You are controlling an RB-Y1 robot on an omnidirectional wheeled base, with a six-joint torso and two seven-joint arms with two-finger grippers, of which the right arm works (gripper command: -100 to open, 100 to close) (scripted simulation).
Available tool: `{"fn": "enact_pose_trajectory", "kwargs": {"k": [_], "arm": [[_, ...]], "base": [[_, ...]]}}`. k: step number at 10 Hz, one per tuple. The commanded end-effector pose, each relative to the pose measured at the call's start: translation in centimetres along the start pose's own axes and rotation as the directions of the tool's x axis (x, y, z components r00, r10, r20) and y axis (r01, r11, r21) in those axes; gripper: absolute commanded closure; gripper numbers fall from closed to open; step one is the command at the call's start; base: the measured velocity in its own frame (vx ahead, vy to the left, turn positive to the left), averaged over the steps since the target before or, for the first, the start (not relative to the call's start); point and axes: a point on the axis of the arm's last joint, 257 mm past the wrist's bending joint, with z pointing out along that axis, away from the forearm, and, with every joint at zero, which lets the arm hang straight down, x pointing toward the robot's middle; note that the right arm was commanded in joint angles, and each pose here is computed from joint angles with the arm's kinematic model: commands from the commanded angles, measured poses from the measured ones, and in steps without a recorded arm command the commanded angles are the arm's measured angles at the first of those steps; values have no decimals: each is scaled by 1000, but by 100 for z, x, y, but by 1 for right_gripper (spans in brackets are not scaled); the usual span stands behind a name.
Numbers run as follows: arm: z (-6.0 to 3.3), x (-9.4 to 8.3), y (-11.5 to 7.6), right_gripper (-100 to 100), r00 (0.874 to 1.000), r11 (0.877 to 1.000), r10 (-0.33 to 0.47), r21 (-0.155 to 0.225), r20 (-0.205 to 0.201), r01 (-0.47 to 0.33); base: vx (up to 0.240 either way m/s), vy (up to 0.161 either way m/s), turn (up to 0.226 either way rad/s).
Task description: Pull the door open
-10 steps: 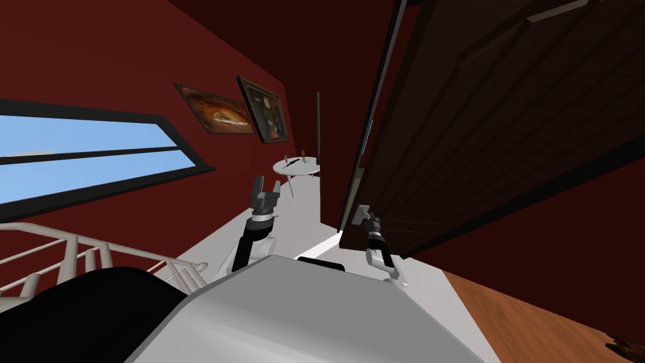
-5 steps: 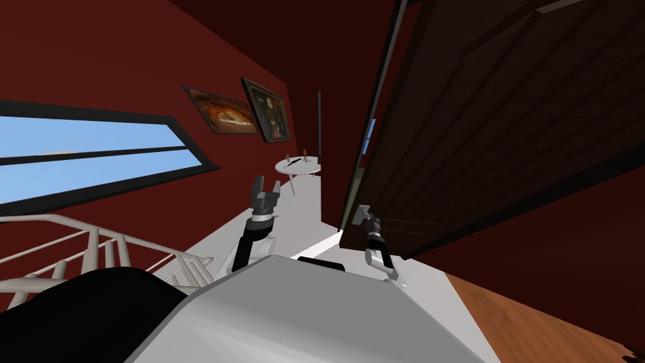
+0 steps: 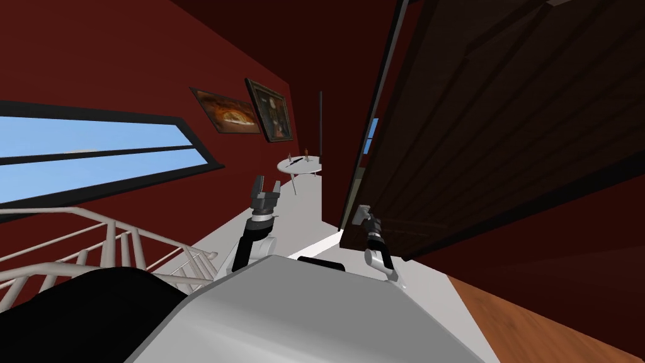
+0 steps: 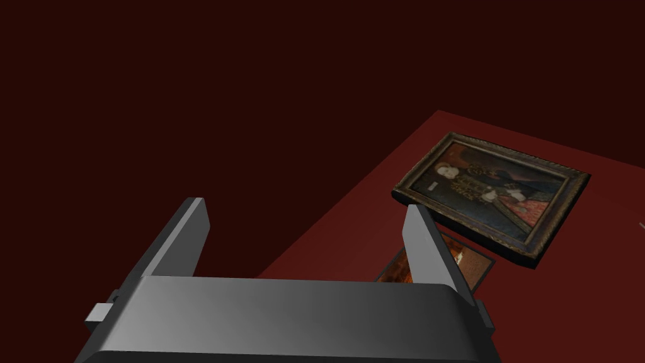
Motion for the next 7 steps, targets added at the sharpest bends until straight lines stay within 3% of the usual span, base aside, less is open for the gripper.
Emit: {"fn": "enact_pose_trajectory", "kwargs": {"k": [1,2,5,6,7], "arm": [[36,260,-30,100,998,998,56,-5,-32,-56],[30,266,-40,100,992,992,127,-3,-24,-127],[30,266,-40,100,992,992,127,-3,-24,-127],[23,272,-50,100,980,980,197,-2,-16,-197],[23,272,-50,100,980,980,197,-2,-16,-197]], "base": [[-17,-42,60],[-43,-42,72],[-17,-11,24],[-15,-18,66],[-24,-44,71]]}}
